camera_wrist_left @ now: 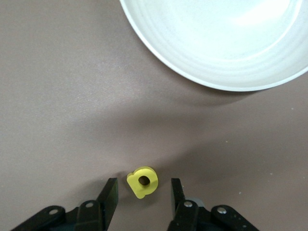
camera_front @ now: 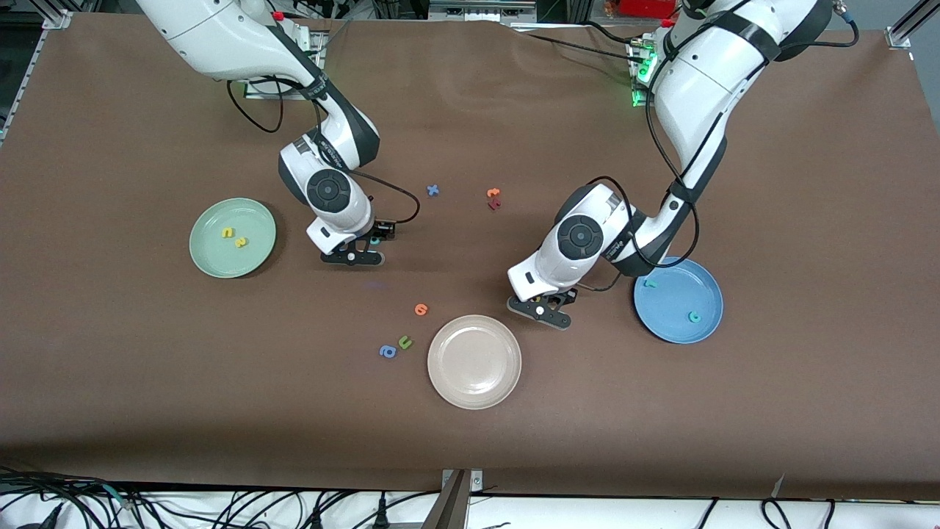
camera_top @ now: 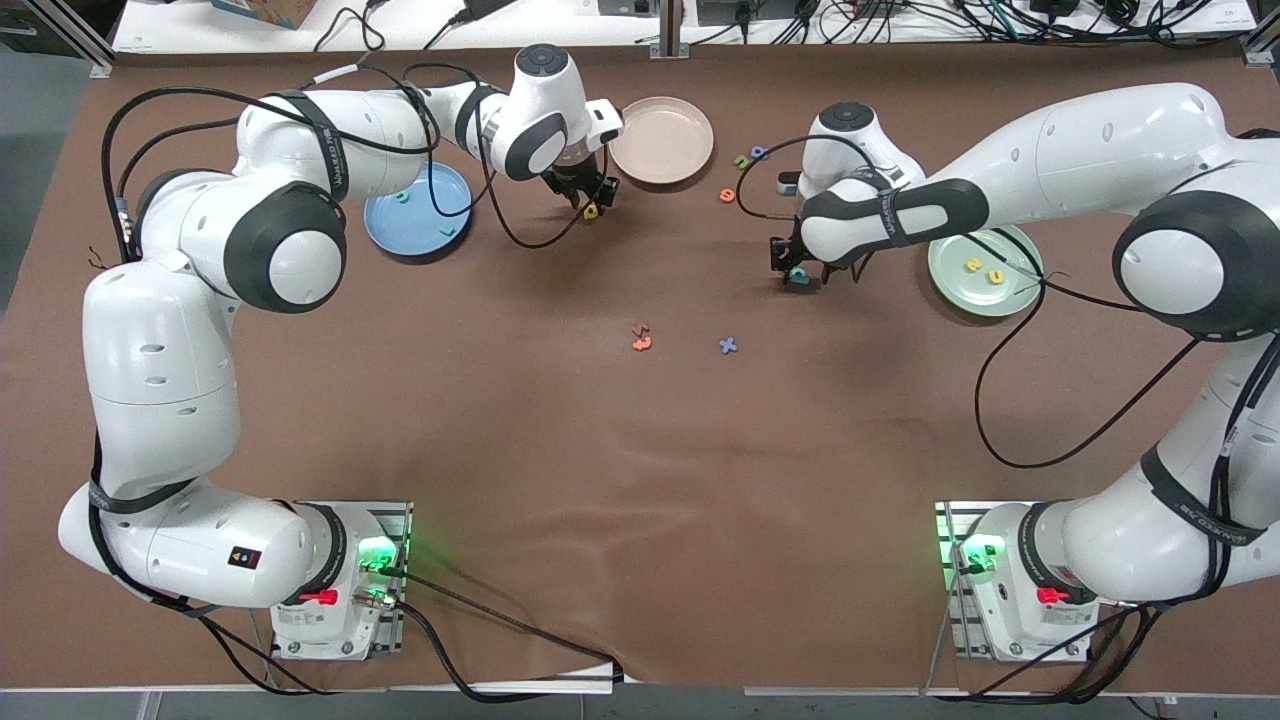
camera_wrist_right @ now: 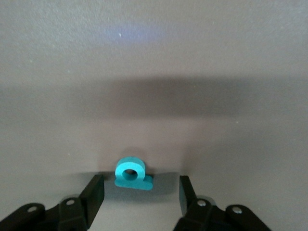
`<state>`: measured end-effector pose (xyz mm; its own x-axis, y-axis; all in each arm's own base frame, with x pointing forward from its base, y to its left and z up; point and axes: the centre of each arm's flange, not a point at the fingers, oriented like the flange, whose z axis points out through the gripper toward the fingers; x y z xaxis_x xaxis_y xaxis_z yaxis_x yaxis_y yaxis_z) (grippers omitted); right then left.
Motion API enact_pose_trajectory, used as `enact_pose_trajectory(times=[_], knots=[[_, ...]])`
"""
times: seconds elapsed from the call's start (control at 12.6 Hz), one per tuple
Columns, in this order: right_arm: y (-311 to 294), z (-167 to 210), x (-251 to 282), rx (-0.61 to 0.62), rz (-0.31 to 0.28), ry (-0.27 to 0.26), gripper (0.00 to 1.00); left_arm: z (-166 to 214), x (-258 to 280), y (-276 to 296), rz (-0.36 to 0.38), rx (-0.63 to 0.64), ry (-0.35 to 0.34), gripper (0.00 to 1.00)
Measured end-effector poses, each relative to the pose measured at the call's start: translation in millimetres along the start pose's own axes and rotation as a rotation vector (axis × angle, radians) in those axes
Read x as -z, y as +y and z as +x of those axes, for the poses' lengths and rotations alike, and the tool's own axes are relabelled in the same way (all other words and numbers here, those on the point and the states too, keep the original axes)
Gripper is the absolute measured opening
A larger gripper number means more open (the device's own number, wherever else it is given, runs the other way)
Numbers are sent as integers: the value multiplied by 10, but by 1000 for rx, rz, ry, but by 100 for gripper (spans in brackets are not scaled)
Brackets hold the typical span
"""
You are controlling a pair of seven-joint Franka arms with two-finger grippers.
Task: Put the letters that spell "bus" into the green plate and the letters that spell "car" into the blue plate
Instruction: 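Grasp the teal a with the right gripper while the left gripper grasps the D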
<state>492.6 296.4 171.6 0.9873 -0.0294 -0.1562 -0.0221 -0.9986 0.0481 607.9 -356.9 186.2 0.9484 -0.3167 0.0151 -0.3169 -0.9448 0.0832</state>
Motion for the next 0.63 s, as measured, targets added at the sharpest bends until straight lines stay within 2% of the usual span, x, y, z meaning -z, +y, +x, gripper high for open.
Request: enact_pose_trajectory(times=[0.32,0.48,0.63], knots=[[-19,-14,-8,8,9,10,66,-14,-114,-15,-1,11,-15,52],[-39,-16,10,11,14,15,51,-16,-127,-13,-1,13,-16,51],[-40,-15,10,17,14,16,51,-14,-125,-13,-1,15,-16,51]])
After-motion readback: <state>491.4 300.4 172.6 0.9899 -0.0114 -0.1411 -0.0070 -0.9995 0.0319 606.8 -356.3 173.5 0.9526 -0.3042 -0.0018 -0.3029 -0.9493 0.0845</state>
